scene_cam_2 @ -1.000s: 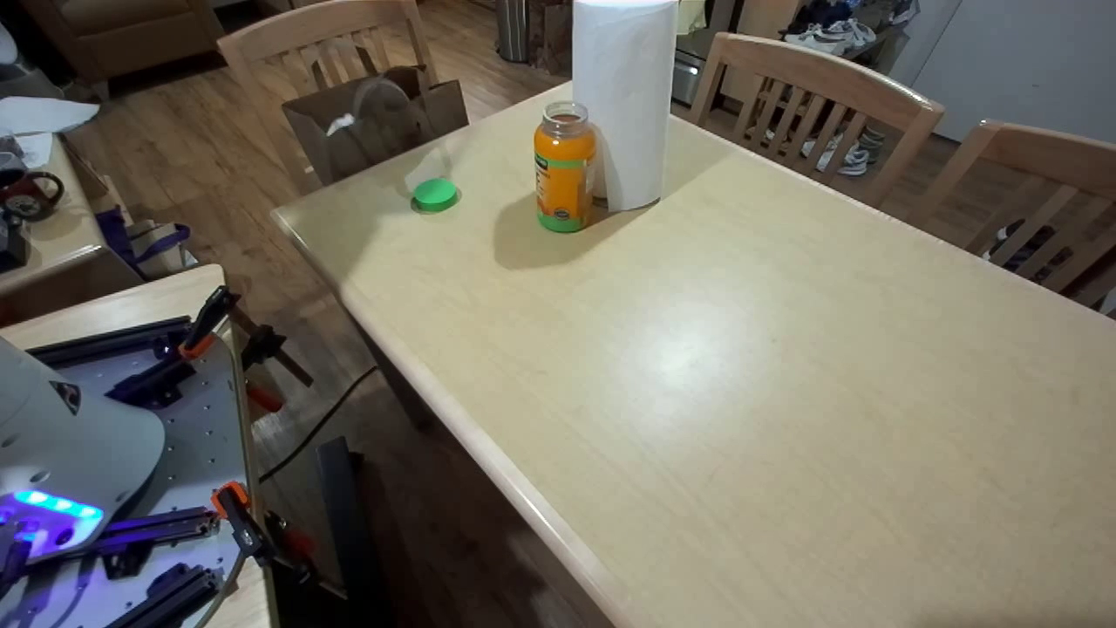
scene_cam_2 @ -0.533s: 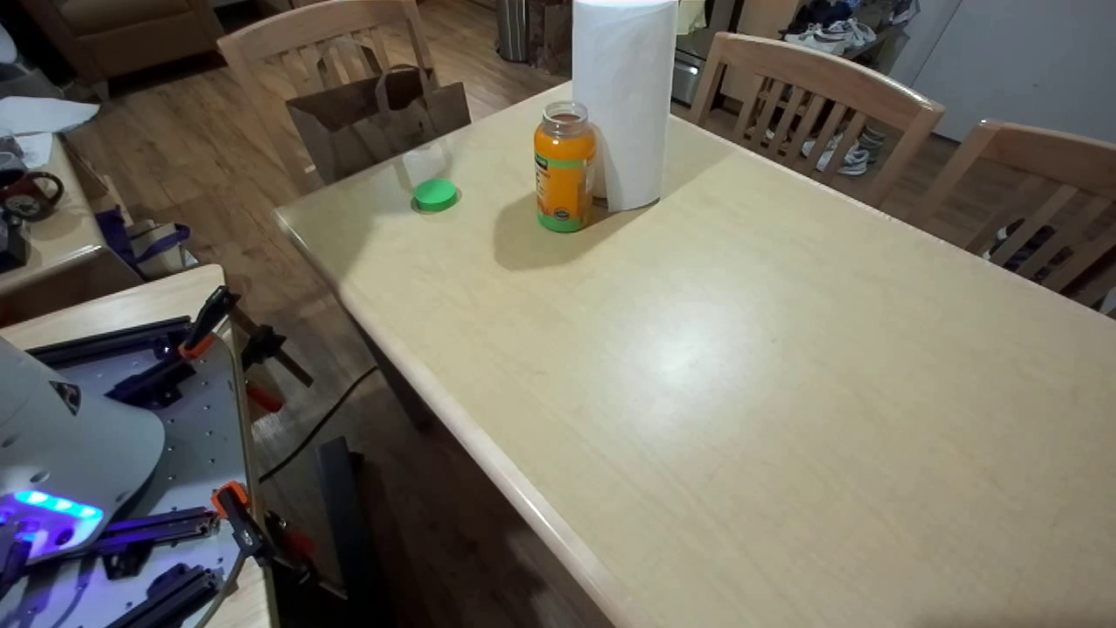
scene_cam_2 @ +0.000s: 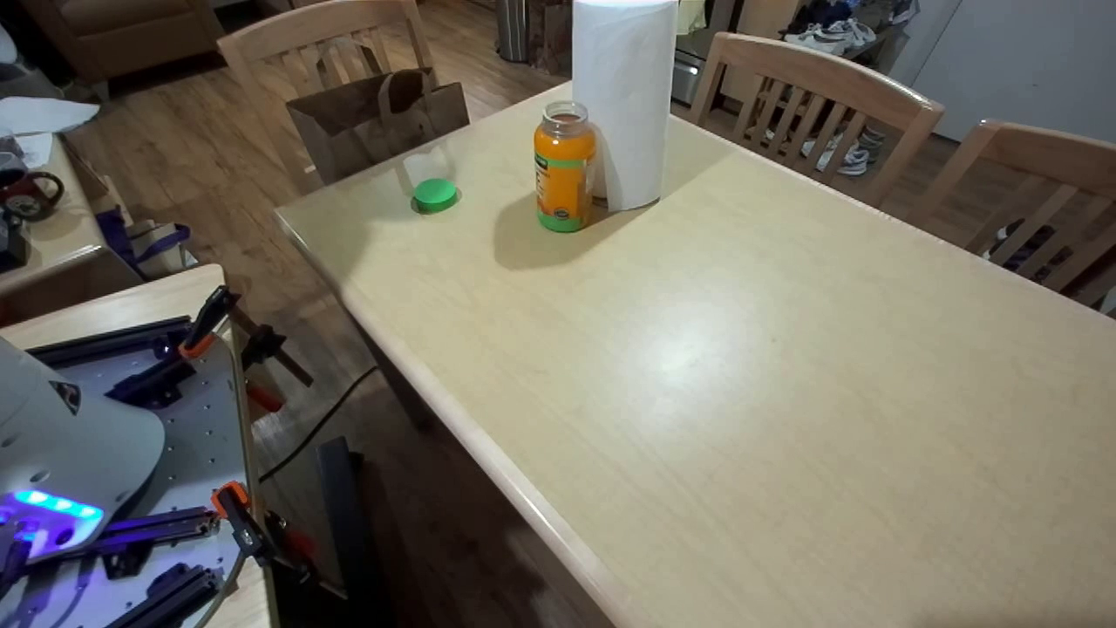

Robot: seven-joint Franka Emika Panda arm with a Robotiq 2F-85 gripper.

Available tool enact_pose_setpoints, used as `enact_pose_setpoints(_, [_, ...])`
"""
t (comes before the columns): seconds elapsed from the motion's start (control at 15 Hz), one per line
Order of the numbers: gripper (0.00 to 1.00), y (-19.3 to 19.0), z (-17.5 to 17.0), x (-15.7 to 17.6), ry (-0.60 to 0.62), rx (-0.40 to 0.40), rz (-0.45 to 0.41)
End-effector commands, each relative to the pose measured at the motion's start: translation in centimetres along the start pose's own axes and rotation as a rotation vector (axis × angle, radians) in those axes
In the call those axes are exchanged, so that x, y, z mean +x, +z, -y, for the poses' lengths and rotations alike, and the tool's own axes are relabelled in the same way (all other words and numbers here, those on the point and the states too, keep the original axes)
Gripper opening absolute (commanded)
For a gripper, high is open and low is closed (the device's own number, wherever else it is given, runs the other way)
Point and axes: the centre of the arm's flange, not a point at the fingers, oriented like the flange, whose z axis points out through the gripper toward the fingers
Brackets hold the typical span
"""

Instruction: Put the cap in the paper bag

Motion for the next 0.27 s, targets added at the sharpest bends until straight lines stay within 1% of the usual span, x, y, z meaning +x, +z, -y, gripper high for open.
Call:
enact_pose_setpoints(0.0, [1.00, 0.08, 0.00, 0.01, 0.000, -0.002, 0.000])
enact_pose_setpoints(0.2, [1.00, 0.41, 0.07, -0.12, -0.003, -0.008, 0.002])
